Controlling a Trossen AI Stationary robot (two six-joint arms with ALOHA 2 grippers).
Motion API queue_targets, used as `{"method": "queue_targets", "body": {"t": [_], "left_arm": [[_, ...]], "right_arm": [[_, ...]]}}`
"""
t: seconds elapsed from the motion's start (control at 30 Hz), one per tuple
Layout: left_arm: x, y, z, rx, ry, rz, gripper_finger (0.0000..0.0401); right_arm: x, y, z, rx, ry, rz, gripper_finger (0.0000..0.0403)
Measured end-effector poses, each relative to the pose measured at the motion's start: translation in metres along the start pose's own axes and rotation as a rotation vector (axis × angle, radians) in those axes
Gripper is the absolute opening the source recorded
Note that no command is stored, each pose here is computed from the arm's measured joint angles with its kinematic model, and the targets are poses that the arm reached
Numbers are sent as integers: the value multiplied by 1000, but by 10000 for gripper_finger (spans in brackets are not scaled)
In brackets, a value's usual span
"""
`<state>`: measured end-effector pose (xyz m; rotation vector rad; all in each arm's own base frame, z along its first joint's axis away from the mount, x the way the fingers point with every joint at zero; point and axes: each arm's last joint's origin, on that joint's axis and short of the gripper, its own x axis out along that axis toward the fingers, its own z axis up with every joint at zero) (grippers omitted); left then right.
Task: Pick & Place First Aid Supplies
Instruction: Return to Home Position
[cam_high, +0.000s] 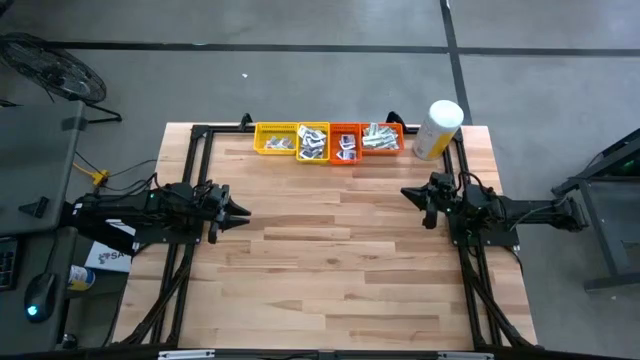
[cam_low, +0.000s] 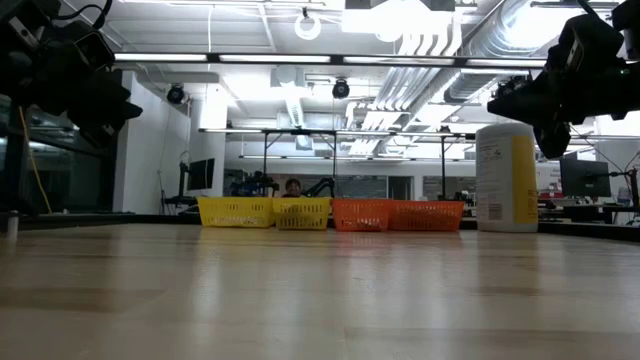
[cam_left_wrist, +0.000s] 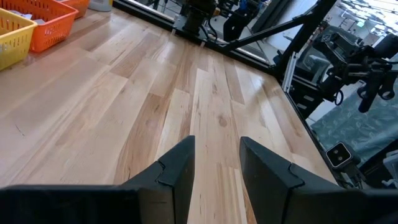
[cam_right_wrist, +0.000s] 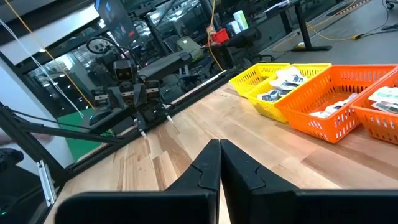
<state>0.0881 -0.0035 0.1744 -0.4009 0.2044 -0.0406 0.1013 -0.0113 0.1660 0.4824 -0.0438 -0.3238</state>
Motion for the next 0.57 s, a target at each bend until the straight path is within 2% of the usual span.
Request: {"method": "queue_targets", "body": {"t": [0.57], "left_arm": [[0,0,0,0,0,0,127]], "right_arm": [[0,0,0,-2,1,0,3]]}}
